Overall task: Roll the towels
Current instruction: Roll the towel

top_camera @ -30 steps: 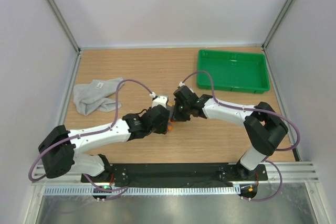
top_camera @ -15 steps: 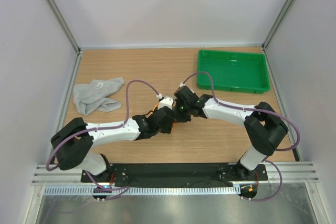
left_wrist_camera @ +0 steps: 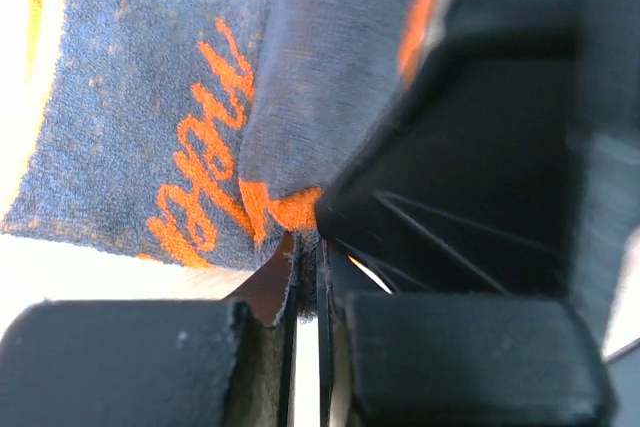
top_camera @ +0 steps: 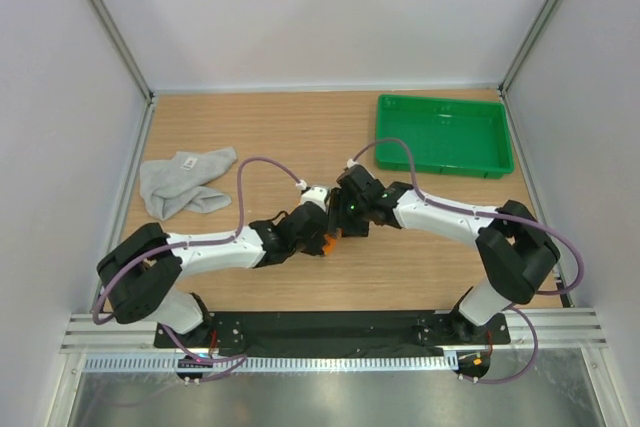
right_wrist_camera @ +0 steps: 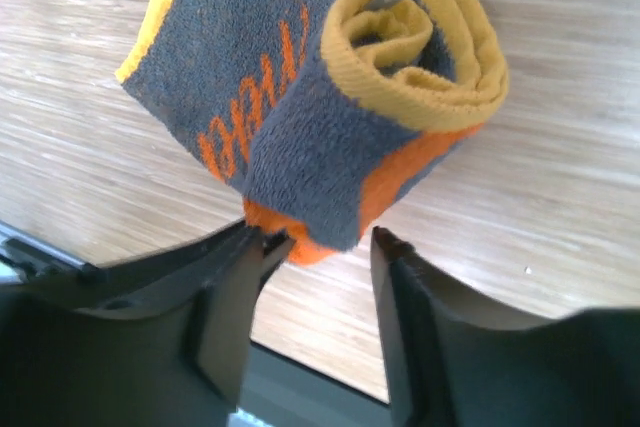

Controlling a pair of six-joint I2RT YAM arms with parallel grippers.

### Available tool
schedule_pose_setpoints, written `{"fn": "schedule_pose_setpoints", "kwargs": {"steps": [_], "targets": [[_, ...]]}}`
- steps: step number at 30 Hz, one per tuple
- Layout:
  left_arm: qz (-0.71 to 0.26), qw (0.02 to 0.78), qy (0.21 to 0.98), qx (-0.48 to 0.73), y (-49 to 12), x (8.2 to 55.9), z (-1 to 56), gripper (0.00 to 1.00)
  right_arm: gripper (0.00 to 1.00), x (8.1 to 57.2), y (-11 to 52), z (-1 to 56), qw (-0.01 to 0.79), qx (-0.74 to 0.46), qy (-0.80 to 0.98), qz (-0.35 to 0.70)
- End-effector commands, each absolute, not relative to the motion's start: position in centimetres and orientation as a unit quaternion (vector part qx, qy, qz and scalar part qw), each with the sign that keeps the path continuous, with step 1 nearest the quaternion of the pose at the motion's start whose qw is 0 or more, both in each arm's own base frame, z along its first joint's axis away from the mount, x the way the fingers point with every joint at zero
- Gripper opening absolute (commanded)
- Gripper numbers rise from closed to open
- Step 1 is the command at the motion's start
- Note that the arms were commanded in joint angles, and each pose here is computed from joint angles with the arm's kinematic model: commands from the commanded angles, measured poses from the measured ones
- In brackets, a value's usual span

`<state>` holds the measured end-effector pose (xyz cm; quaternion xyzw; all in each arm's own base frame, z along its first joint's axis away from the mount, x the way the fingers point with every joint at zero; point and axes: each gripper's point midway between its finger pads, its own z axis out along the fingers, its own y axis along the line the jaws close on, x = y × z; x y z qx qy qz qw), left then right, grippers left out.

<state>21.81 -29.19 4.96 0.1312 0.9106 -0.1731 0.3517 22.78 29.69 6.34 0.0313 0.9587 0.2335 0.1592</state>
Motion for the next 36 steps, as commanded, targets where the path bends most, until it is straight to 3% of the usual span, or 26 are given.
{"fn": "schedule_pose_setpoints", "kwargs": {"steps": [1, 7, 13, 24, 36], "targets": [[-0.233, 0.329, 0.908, 0.111, -30.1, 22.5, 6.6, 0.0, 0.61, 23.2, 28.5, 7.7, 0.185, 0.023, 0.954, 0.236], [-0.309, 0.264, 0.911, 0.063, -29.6, 24.3, 7.4, 0.0, 0.76, 23.4, 27.6, 10.9, 0.237, 0.014, 0.93, 0.28], [-0.362, 0.157, 0.919, -0.015, -28.4, 25.9, 6.8, 0.0, 0.79, 23.9, 28.1, 12.0, 0.259, 0.008, 0.912, 0.317], [-0.347, 0.054, 0.926, -0.137, -23.9, 28.6, 1.2, 0.0, 0.79, 28.8, 30.8, 10.2, 0.278, 0.027, 0.881, 0.381], [-0.318, 0.052, 0.938, -0.129, -23.3, 29.1, 0.7, 0.02, 0.7, 33.1, 32.3, 6.2, 0.277, 0.037, 0.897, 0.341]]}}
